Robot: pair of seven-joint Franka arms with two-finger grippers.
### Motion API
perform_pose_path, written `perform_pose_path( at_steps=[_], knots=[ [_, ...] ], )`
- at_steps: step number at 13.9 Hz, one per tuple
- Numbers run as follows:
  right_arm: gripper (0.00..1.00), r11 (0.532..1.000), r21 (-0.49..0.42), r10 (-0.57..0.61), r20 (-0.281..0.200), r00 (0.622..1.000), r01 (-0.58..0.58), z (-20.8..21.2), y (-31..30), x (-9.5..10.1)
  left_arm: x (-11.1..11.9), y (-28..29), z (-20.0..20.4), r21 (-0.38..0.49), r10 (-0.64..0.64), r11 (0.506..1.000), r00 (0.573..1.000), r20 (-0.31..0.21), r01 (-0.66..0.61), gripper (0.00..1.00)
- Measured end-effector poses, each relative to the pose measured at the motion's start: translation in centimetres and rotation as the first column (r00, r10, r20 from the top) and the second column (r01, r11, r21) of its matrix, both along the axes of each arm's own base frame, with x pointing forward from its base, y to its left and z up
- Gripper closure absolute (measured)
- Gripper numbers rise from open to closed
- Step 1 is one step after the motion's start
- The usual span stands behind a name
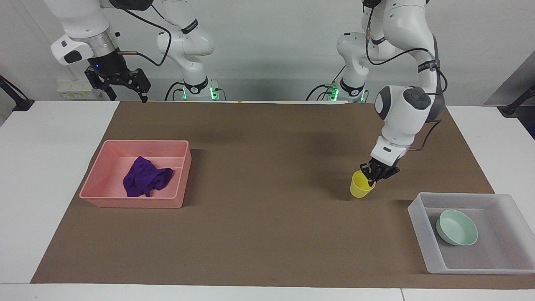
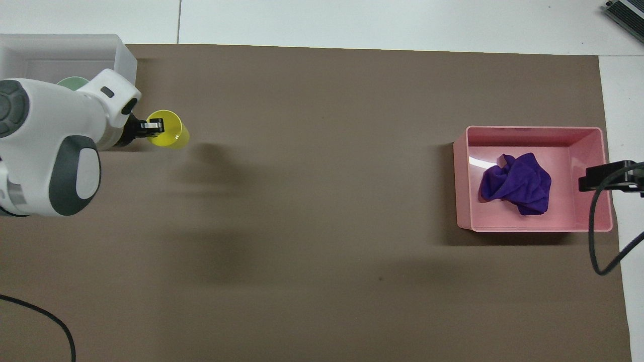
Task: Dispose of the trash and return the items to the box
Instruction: 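Carry the yellow cup with the left gripper into the clear bin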
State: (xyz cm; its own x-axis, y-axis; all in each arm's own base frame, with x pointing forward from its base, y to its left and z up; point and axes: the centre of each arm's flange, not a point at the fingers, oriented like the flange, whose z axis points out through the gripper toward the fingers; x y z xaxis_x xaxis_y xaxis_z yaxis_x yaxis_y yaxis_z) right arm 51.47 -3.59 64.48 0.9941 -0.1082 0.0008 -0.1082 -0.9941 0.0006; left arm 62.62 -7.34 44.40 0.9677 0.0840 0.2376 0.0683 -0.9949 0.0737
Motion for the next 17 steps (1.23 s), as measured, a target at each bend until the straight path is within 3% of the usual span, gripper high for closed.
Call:
perform_pose_path(
  at_steps=[4,9,17],
  knots=[
    [0.00,1.000,0.000,0.000,0.000,1.000,0.000,0.0,0.0,0.0,2.3,9.3,3.3,0.000,0.132,0.991,0.989,0.066,-0.132,0.96],
    [0.00,1.000,0.000,0.000,0.000,1.000,0.000,0.0,0.0,0.0,3.5,17.0,2.8,0.004,0.237,0.971,0.964,0.123,-0.239,0.96],
    [0.00,1.000,0.000,0.001,0.000,1.000,-0.001,0.0,0.0,0.0,7.2,21.6,-3.8,0.018,0.291,0.954,0.942,0.165,-0.298,0.96]
  ],
)
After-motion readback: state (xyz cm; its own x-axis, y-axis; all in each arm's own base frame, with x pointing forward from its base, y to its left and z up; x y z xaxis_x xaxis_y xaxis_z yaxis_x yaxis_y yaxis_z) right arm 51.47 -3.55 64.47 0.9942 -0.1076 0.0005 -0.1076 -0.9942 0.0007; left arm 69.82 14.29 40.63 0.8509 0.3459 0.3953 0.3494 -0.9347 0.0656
